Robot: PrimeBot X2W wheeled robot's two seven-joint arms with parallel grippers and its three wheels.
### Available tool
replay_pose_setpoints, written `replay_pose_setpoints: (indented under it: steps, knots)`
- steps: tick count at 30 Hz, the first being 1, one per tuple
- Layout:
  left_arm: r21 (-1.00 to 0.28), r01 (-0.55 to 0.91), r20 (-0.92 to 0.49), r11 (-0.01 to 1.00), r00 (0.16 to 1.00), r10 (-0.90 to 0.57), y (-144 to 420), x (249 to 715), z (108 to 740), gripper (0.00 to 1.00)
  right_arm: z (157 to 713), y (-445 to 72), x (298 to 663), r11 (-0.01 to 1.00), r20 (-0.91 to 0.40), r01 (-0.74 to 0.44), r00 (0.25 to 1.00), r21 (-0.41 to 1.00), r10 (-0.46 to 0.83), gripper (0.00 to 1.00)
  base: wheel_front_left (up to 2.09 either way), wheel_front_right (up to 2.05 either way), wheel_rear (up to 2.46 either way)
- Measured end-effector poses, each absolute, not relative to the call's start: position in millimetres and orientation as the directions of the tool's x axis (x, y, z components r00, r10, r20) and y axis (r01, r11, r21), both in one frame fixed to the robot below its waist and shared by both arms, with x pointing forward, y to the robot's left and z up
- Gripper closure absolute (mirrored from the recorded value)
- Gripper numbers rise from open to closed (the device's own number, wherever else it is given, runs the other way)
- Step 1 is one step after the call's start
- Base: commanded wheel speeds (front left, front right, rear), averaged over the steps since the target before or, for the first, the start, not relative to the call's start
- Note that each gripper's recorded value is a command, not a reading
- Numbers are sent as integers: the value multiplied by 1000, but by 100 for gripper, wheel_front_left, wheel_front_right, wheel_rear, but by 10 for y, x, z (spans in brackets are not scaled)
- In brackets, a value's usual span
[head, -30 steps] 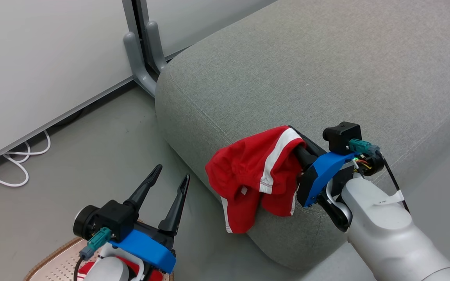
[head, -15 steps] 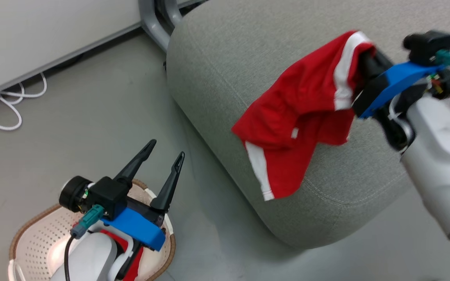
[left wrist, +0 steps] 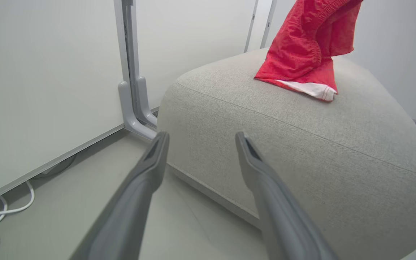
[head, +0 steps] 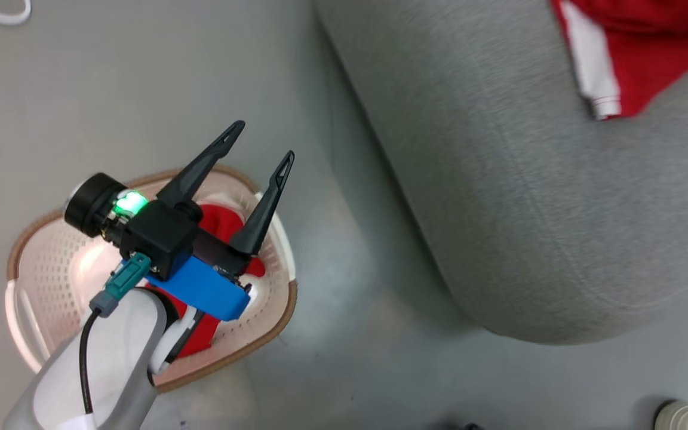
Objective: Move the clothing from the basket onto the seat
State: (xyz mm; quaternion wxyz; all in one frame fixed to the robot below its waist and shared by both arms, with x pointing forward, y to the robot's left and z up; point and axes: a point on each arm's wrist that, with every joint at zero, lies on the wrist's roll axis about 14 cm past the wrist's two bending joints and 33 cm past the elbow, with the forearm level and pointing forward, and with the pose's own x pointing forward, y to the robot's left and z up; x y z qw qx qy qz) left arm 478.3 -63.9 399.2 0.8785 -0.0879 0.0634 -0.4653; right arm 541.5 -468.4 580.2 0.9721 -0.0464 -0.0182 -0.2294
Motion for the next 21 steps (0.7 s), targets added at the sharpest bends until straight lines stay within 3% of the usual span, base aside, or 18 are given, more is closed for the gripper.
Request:
replay_pose_setpoints:
  steps: [4,10,18,19,21]
  knots:
    - [-229,782,-64,580,582,-811,-499,4829,3776,0,5292,-4710,5509,880,-21,468,882,-81,-471,100,0,0,0]
    - [-236,751,-103,617,612,-784,-316,4831,3610,0,4452,-4639,5370,867,-178,490,849,-86,-498,100,0,0,0]
    - [-223,739,-94,636,633,-768,-254,4833,3702,0,4319,-4601,5187,857,-201,508,833,-92,-515,100,0,0,0]
    - [-223,739,-91,636,634,-768,-260,4826,3722,0,4327,-4590,5178,857,-200,506,834,-94,-514,90,0,0,0]
    - [-223,738,-86,637,636,-767,-269,4814,3760,0,4354,-4567,5168,860,-198,500,837,-100,-510,25,0,0,0]
